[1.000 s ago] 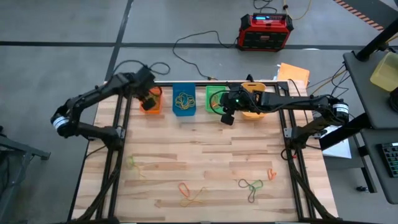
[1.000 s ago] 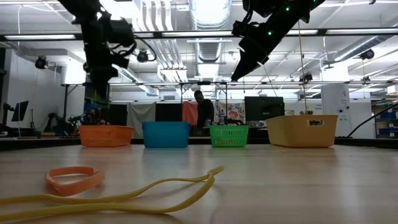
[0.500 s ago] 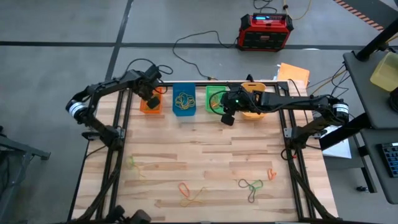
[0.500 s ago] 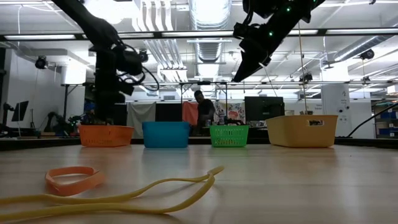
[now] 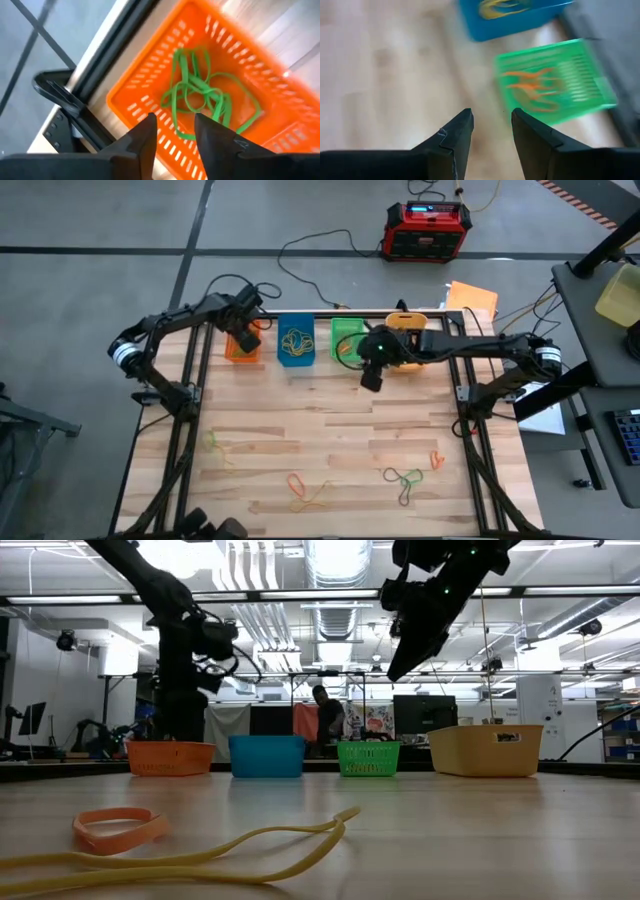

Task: Sort rubber bands into baskets
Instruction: Put the purple rubber band into the light orange bin

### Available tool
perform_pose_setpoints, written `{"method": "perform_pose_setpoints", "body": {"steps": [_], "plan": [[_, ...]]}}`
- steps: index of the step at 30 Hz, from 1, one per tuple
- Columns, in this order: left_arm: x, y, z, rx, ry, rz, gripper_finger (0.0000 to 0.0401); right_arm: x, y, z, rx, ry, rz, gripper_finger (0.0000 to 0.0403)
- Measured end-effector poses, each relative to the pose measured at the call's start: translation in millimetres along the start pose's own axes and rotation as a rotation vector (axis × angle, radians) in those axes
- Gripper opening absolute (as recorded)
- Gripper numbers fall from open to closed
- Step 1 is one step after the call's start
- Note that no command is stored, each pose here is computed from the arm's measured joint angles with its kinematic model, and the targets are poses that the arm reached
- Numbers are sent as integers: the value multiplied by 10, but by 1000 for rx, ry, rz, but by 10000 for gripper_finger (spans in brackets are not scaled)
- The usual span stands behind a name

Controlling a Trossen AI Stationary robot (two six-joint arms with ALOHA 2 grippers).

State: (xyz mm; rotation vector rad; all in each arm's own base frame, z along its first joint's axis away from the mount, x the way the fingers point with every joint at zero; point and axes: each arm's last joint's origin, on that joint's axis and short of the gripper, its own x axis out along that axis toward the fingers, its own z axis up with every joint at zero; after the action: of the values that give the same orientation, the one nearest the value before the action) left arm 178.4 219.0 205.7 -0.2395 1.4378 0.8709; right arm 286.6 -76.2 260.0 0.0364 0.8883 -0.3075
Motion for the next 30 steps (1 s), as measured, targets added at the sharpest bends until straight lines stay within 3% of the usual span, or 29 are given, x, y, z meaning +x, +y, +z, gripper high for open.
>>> {"method": "perform_pose_setpoints", "body": {"steps": [7, 14, 21, 30], "plan": [[-436, -88, -34, -20, -193, 4, 128, -80, 333, -114, 70, 128, 321, 135], [-997, -302, -126, 33, -481, -28, 129, -258, 972, -359, 4, 329, 417, 128], [-1417, -563, -247, 132, -716, -94, 129, -519, 1638, -665, -104, 371, 369, 139], [-1614, -764, -313, 202, -833, -150, 129, -549, 2127, -1006, -51, 411, 258, 176]]}}
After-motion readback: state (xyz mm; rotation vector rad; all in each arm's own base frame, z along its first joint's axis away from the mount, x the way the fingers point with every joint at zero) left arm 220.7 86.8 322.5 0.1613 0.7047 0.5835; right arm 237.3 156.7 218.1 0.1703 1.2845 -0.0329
